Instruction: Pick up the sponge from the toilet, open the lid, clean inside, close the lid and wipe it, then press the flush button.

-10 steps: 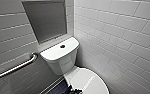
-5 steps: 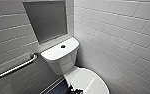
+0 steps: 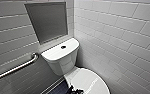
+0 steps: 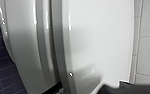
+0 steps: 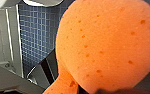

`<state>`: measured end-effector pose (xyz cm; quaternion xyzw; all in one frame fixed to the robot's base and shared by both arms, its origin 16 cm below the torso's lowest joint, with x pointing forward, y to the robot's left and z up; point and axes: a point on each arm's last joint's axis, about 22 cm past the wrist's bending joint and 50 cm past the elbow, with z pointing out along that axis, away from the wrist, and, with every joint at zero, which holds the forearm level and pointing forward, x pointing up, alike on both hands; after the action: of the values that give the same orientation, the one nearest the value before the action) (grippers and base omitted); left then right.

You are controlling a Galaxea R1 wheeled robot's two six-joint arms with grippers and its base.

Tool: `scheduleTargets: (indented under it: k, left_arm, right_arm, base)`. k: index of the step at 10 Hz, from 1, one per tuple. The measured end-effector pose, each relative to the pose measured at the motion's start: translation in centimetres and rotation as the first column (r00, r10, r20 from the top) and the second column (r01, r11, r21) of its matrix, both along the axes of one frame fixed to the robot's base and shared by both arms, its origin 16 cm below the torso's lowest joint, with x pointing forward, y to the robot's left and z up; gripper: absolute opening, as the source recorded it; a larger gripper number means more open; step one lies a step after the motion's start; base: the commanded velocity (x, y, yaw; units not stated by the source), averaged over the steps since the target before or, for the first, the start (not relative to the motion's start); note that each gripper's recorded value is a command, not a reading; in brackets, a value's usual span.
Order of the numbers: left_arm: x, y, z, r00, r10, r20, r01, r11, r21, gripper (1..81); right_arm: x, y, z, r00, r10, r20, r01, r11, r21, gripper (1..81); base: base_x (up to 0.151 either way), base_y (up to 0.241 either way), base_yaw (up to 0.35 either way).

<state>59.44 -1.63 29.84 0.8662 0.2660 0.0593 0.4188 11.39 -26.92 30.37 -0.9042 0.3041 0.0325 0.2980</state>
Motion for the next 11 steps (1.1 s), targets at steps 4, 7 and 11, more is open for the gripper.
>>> scheduleTargets:
  k: [4, 7, 11]
  left_arm:
    - [0.3, -0.4, 0.8, 1.0, 0.018, 0.003, -0.018, 1.0, -0.026, 81.1]
    - [0.4, -0.8, 1.4, 1.0, 0.004, 0.0, -0.004, 0.999, -0.04, 81.1]
    - [0.1, -0.8, 2.3, 1.0, 0.006, -0.006, -0.006, 0.997, -0.074, 81.1]
  right_arm:
    - [0.1, 0.0, 0.0, 1.0, -0.004, 0.004, 0.004, 1.0, 0.0, 1.0]
    - [0.3, 0.1, 0.0, 1.0, -0.009, 0.011, 0.009, 1.0, 0.0, 1.0]
    - [0.3, 0.3, -0.3, 1.0, -0.011, 0.009, 0.011, 0.9999, -0.001, 1.0]
  base:
    - [0.0, 0.0, 0.0]
    - [0.0, 0.0, 0.0]
    - [0.0, 0.0, 0.0]
